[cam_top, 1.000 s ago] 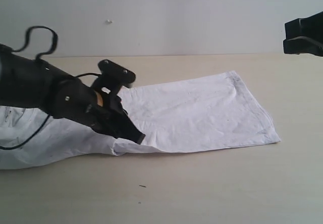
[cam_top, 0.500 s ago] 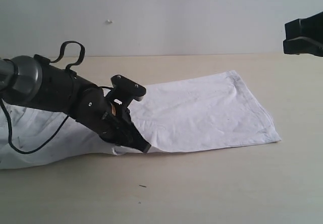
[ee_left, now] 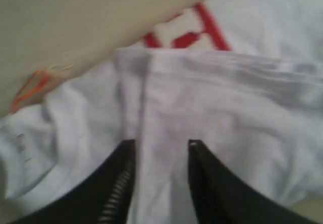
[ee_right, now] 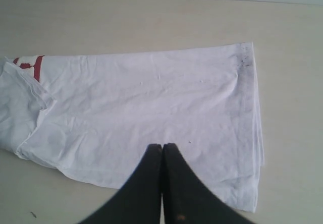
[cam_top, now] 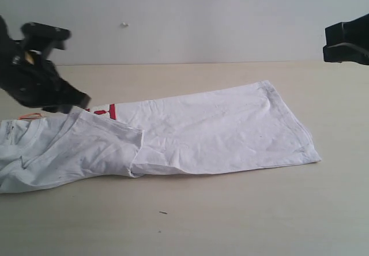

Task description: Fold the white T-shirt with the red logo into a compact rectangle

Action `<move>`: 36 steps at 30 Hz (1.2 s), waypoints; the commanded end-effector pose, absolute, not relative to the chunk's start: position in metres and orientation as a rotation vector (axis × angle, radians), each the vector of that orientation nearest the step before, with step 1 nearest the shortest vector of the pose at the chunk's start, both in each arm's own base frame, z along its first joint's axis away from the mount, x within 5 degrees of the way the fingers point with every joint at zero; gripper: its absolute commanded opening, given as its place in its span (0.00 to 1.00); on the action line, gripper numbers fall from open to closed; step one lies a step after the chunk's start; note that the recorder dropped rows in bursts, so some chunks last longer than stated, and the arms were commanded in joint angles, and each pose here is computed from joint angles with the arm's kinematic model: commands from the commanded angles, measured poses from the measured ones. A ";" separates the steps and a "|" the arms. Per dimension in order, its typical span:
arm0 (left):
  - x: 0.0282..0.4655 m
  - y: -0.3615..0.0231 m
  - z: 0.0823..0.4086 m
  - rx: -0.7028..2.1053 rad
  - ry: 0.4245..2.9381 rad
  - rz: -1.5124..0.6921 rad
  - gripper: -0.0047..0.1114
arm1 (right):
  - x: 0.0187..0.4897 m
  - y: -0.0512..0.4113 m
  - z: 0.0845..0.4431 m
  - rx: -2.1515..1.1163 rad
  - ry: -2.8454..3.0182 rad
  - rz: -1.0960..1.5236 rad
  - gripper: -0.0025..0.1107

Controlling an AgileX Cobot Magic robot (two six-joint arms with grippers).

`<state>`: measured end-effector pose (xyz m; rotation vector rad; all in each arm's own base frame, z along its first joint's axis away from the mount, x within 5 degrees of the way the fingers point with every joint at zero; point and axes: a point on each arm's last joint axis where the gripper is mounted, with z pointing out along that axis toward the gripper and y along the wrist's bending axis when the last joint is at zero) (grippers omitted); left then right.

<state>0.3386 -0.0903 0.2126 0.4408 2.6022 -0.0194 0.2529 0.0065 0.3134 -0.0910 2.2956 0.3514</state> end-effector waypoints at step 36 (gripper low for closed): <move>0.364 0.054 0.089 -0.360 2.822 -0.285 0.50 | 0.253 0.007 0.312 -0.084 2.297 0.367 0.02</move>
